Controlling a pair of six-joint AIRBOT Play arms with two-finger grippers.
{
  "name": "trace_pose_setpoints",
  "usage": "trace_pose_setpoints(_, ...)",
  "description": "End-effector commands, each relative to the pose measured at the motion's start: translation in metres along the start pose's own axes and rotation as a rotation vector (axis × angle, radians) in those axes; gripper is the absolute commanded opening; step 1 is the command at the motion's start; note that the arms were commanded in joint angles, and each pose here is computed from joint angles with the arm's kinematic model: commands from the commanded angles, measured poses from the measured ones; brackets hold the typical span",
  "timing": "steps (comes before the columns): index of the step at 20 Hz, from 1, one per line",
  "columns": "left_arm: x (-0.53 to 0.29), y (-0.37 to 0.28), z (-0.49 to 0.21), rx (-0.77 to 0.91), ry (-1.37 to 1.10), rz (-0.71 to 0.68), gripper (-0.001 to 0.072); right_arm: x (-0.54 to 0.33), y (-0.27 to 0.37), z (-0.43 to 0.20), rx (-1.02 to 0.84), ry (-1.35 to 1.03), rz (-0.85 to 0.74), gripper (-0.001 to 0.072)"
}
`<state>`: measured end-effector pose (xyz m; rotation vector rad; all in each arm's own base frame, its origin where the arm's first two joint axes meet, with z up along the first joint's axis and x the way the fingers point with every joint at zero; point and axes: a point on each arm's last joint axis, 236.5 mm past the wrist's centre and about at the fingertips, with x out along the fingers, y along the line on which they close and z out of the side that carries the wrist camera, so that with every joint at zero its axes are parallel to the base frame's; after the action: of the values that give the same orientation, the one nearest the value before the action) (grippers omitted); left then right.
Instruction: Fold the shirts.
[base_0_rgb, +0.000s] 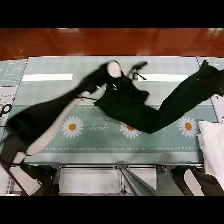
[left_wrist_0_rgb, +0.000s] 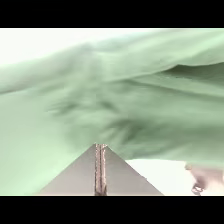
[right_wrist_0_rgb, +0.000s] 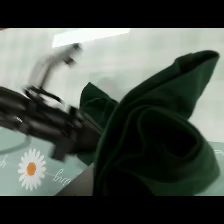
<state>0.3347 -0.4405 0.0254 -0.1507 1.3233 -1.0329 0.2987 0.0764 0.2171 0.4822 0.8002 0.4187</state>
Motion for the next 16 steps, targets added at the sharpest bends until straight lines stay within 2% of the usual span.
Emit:
trace_pose_setpoints(1,-0.114,0.064,-0.006,-0.029,-0.132,0.179,0.0022,0.050,0.021,0.005,-0.018,0.040,0.081,0.0018)
trace_pose_setpoints(4,-0.184,0.116,-0.053,-0.142,-0.274,0.312,0.0022,0.121,0.047,-0.006,-0.032,0.116,0.158,0.0018)
trace_pose_setpoints(9,-0.234,0.151,-0.144,-0.323,-0.406,0.399,0.0022,0.239,0.069,-0.062,0.030,0.276,0.256,0.0019)
trace_pose_setpoints(16,-0.248,0.145,-0.165,-0.349,-0.481,0.409,0.0022,0.327,0.063,-0.112,0.080,0.425,0.283,0.0019)
